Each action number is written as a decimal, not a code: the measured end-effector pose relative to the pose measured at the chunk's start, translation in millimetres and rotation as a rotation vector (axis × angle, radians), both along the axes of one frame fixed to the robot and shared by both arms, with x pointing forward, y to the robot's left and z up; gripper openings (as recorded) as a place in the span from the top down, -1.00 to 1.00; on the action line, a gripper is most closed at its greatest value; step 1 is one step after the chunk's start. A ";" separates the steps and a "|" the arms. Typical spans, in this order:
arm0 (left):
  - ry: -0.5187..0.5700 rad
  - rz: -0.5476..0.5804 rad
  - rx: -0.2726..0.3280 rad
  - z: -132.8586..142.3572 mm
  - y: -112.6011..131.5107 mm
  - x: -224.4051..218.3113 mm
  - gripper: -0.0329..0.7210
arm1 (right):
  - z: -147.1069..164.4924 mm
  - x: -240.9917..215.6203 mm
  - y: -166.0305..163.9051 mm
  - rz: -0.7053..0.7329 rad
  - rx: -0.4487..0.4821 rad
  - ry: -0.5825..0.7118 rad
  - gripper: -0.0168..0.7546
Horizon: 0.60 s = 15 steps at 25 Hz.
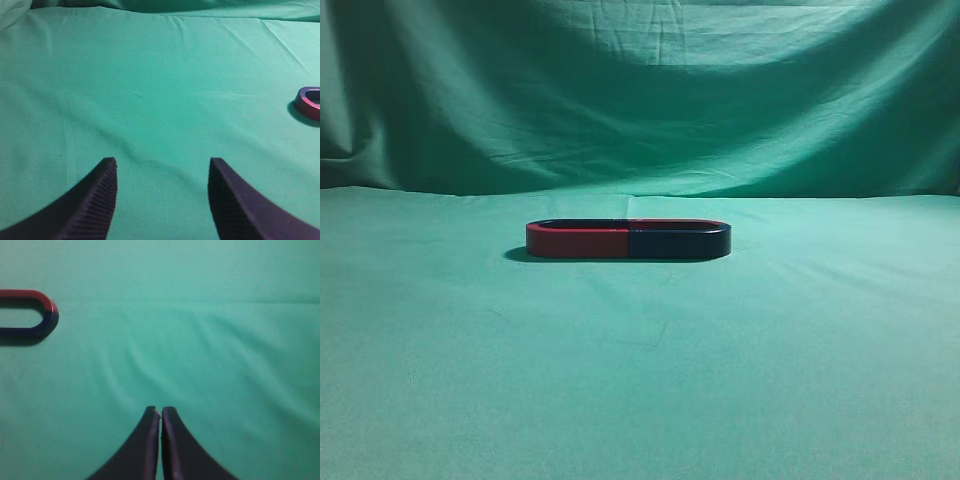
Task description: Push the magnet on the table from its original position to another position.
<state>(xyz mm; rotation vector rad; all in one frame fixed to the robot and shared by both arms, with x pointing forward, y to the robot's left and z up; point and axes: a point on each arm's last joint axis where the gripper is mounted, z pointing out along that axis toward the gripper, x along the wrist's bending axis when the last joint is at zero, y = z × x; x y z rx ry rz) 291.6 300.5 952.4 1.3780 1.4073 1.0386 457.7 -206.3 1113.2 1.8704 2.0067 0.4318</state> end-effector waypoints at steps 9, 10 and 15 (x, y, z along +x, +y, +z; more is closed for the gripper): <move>0.000 0.000 0.000 0.0 0.0 0.0 -0.07 | -9.0 -81.9 -34.8 0.052 0.144 -0.191 0.96; 0.000 0.000 0.000 0.0 0.0 0.0 -0.07 | -8.2 -88.0 -37.7 0.054 0.156 -0.209 0.96; 0.000 0.000 0.000 0.0 0.0 0.0 -0.07 | -1.3 -110.2 -48.9 0.130 0.166 -0.297 0.96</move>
